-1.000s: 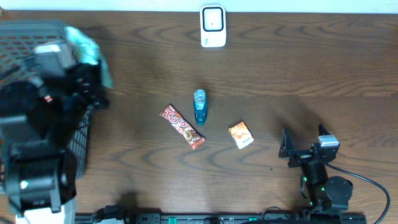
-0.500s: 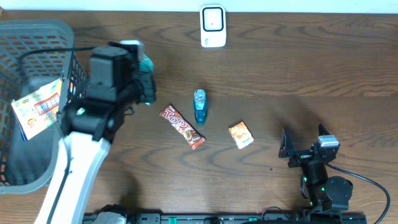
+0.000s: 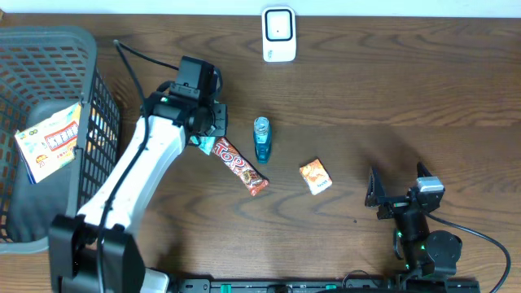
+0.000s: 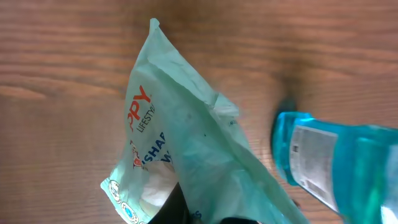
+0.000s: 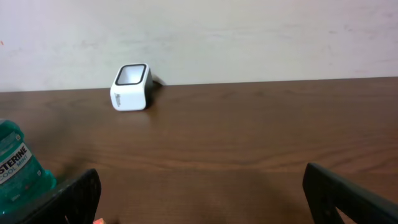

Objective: Scan the item barcode
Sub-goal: 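Lift the green wipes pack out and carry it toward the TOP bar, then lower the green pack onto the table left of the TOP bar and release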

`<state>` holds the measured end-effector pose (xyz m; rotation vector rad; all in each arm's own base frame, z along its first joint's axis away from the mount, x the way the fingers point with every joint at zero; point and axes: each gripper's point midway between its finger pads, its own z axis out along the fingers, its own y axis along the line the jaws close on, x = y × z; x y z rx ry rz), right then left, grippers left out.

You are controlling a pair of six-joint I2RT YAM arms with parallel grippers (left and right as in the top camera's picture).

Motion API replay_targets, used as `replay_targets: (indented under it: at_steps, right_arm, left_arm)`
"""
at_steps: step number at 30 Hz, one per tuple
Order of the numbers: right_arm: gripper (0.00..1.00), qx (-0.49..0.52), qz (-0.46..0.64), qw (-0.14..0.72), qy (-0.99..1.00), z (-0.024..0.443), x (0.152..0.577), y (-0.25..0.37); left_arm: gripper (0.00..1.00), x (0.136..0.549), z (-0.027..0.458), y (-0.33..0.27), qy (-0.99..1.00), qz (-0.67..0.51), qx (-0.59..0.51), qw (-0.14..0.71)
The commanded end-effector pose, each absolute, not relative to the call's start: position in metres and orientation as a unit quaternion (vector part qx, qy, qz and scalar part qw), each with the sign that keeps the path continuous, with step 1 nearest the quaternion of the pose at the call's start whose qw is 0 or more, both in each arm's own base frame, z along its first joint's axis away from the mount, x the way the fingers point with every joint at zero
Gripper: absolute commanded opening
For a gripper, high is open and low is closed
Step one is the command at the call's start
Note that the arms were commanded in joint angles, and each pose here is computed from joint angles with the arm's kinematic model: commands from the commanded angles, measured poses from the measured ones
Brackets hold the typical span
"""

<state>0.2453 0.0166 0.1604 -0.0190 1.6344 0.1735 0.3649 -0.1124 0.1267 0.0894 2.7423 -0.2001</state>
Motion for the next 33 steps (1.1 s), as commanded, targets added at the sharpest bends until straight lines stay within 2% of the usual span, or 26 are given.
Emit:
replay_targets:
  at_steps: [1,11,23,33]
  right_arm:
    - [0.99,-0.015,0.078,0.679,0.730,0.159,0.245,0.019]
    - [0.99,-0.015,0.078,0.679,0.730,0.159,0.245,0.019]
    - [0.99,-0.015,0.078,0.679,0.730,0.159,0.245,0.019]
    - [0.99,-0.015,0.078,0.679,0.730,0.159,0.245,0.019]
  left_arm:
    - [0.07,0.363,0.108,-0.109,0.983,-0.054,0.038,0.170]
    - [0.07,0.359,0.078,-0.109,0.990,-0.044,0.038,0.129]
    - [0.07,0.356,0.073,-0.109,0.991,-0.043,0.040,0.124]
    - [0.07,0.340,0.042,-0.124,0.990,-0.045,0.065,0.120]
